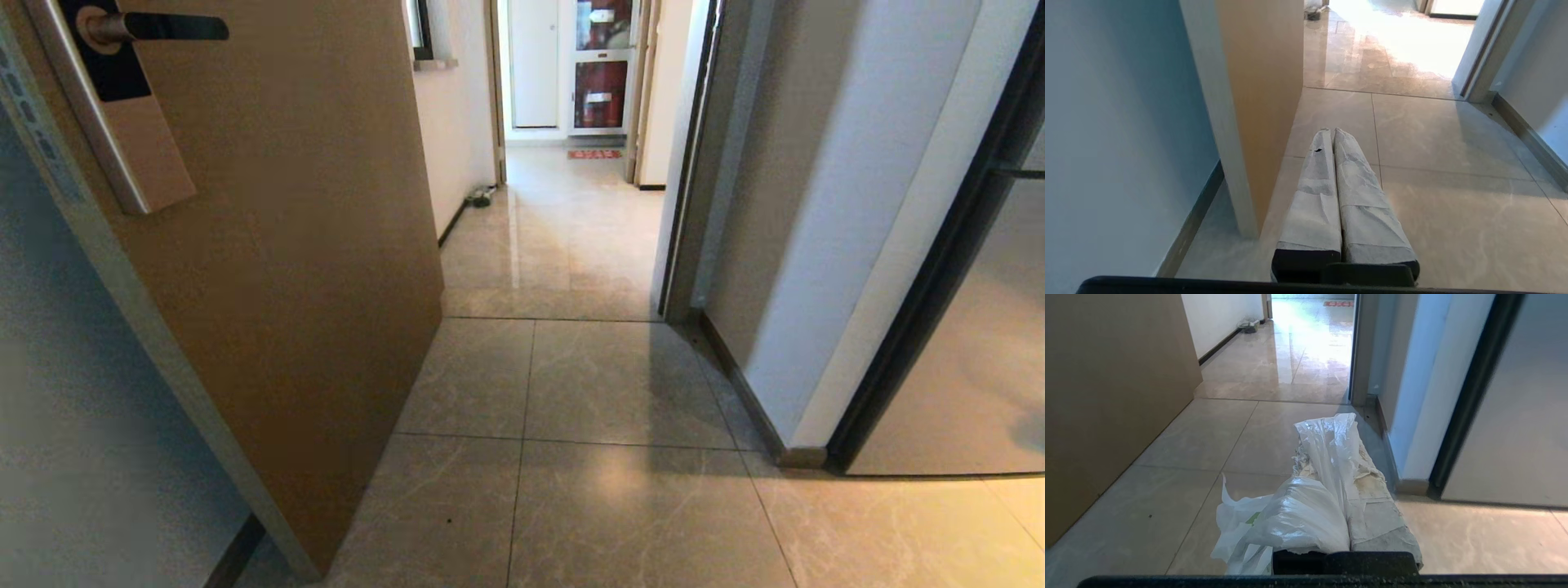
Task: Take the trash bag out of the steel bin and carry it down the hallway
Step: Put the trash bag at the door
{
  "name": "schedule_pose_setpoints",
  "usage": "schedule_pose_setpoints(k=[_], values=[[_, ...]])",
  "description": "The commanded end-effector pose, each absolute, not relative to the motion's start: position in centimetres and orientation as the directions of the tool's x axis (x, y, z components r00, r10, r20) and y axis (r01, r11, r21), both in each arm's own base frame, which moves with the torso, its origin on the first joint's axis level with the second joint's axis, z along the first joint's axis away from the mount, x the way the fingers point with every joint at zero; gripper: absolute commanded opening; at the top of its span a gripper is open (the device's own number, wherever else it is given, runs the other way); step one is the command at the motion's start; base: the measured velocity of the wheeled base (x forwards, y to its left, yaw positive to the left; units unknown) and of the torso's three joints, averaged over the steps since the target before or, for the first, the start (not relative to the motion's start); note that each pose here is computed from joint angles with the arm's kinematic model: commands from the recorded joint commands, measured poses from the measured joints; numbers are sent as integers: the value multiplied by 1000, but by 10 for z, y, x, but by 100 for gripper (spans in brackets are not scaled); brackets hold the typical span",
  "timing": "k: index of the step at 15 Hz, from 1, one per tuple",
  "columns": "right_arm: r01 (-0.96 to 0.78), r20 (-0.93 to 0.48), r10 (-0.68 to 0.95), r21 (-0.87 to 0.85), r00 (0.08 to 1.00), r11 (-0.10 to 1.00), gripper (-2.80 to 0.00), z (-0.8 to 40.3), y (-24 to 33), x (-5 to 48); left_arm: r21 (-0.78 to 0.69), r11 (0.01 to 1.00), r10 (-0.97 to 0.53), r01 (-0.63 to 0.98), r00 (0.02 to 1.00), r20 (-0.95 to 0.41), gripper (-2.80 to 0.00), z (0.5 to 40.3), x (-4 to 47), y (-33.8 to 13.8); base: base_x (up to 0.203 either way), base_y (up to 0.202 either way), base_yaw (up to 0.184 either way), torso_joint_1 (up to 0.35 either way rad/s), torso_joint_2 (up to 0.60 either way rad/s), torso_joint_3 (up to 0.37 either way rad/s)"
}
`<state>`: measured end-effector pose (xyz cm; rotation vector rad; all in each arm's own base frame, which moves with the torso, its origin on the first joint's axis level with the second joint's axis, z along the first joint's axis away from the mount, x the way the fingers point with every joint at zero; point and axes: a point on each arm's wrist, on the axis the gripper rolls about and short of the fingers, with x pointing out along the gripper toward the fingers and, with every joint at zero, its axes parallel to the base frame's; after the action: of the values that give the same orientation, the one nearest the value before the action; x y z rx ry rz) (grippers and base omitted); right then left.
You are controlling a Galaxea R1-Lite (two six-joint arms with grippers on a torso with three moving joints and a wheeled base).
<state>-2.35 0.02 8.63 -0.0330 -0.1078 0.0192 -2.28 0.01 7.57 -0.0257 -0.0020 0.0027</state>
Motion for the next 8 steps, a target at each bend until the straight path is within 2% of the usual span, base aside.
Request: schedule_pose_setpoints(k=[1, 8], values=[[-20, 69, 23, -33, 997, 999, -280, 75, 0, -20, -26, 1000, 3, -3, 1000, 3, -280, 76, -23, 0, 192, 0, -1, -1, -1, 2], [-19, 69, 21, -35, 997, 999, -280, 75, 0, -20, -23, 1000, 3, -3, 1000, 5, -280, 76, -23, 0, 191, 0, 1, 3, 3, 2]])
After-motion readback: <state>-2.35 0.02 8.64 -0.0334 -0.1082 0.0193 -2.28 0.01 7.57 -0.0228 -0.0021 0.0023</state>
